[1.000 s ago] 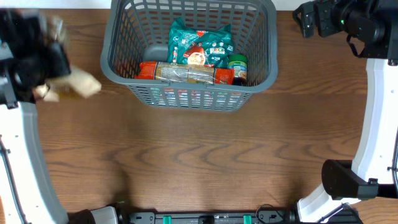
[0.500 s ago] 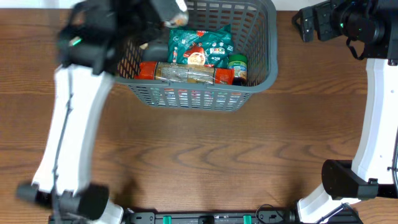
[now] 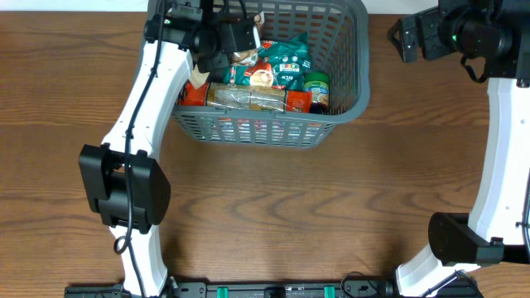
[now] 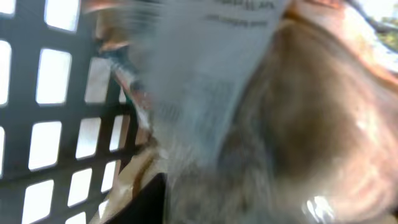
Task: Pack container
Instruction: 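Lift the mushroom bag with the left gripper and drop it in the basket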
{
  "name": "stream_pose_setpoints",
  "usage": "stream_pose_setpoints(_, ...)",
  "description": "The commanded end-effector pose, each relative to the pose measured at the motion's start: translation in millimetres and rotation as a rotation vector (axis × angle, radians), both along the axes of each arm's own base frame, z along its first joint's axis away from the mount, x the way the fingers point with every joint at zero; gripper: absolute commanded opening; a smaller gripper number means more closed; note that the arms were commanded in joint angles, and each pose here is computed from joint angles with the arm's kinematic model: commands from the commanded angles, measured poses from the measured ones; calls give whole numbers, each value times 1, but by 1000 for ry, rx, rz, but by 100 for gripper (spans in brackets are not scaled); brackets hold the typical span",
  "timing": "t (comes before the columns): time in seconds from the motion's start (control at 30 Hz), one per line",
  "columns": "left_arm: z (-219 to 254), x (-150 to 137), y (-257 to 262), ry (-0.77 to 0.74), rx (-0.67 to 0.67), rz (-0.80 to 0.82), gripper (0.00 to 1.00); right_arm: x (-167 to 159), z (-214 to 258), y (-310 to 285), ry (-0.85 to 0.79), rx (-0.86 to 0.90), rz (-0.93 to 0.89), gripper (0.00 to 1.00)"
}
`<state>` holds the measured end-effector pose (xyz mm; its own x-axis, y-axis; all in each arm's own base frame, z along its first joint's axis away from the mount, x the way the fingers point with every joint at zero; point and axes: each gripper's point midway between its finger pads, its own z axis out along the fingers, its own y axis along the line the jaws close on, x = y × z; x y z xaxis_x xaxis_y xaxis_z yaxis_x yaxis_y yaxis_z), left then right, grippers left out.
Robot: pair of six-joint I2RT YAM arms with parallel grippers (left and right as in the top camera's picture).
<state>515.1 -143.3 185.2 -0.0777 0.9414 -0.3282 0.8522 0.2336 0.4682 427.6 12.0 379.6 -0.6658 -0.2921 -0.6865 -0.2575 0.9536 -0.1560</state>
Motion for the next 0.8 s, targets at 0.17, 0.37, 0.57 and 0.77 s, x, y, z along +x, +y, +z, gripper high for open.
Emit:
stream_pose_setpoints(0.17,6,-3,12,34,-58,129,98,1,-3,-3,12,8,-18,99)
stream_pose_setpoints(0.37,66,-15,36,-28,-195,415,98,13,9,-5,-59,10,-32,99)
stream_pose_setpoints(0.57,144,-62,84,-129,-283,646,98,36,46,-41,-233,105,-235,99)
stream_pose_setpoints(0.77,178,-125,141,-129,-310,820,98,12,22,-81,-113,191,-417,99)
